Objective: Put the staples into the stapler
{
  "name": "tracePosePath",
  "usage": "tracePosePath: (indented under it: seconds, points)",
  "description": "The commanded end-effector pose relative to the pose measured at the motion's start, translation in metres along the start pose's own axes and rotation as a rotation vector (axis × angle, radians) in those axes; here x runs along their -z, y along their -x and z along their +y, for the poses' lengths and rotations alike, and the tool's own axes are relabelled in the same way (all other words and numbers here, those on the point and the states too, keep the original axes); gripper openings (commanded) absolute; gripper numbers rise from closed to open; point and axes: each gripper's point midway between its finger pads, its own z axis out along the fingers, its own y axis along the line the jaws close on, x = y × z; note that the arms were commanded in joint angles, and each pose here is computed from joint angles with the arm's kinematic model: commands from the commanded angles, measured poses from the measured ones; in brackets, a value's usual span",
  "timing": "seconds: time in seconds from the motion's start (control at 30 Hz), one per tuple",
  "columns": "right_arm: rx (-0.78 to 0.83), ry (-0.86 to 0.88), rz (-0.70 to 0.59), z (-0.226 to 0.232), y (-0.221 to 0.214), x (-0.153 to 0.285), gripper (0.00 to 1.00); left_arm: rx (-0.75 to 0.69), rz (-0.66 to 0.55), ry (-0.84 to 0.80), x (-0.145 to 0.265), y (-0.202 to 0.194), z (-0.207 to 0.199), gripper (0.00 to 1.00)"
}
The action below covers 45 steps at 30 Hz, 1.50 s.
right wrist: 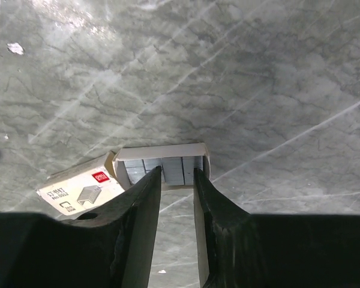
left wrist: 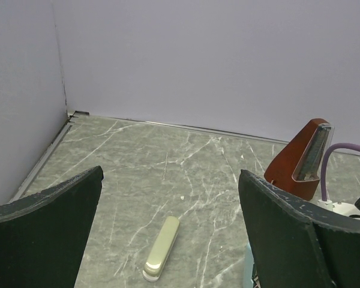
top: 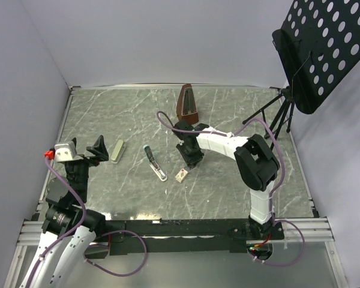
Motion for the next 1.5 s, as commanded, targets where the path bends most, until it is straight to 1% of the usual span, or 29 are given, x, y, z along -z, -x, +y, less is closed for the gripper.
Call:
tracePosePath:
  seconds: [0.0,0.2,0.37,0.9,1.13,1.2,1.47]
  points:
    - [0.029,-0.016,-0.019,0.005,0.01,0.0,0.34,0.021,-0.036,-0.011,0.0,0.01,-0.002,0.99]
    - [0.049,-0.029,-0.019,0.009,0.007,0.001,0.31,0.021,-0.04,-0.016,0.001,0.011,-0.003,1.0]
    - [0.063,-0.043,-0.044,0.011,0.012,0.007,0.31,0.024,-0.039,-0.013,0.001,0.011,-0.002,0.99]
    - [0.096,-0.041,-0.04,0.016,0.009,0.004,0.31,0.03,-0.045,-0.019,0.003,0.012,-0.003,0.99]
    - [0.112,-0.047,-0.038,0.019,0.006,0.001,0.25,0.032,-0.046,-0.023,0.003,0.013,-0.003,0.99]
    - [0.112,-0.045,-0.033,0.019,0.005,0.001,0.25,0.031,-0.045,-0.026,0.003,0.012,-0.004,0.99]
    - [0.081,-0.033,-0.024,0.023,0.004,-0.003,0.3,0.03,-0.043,-0.025,0.003,0.012,-0.004,0.99]
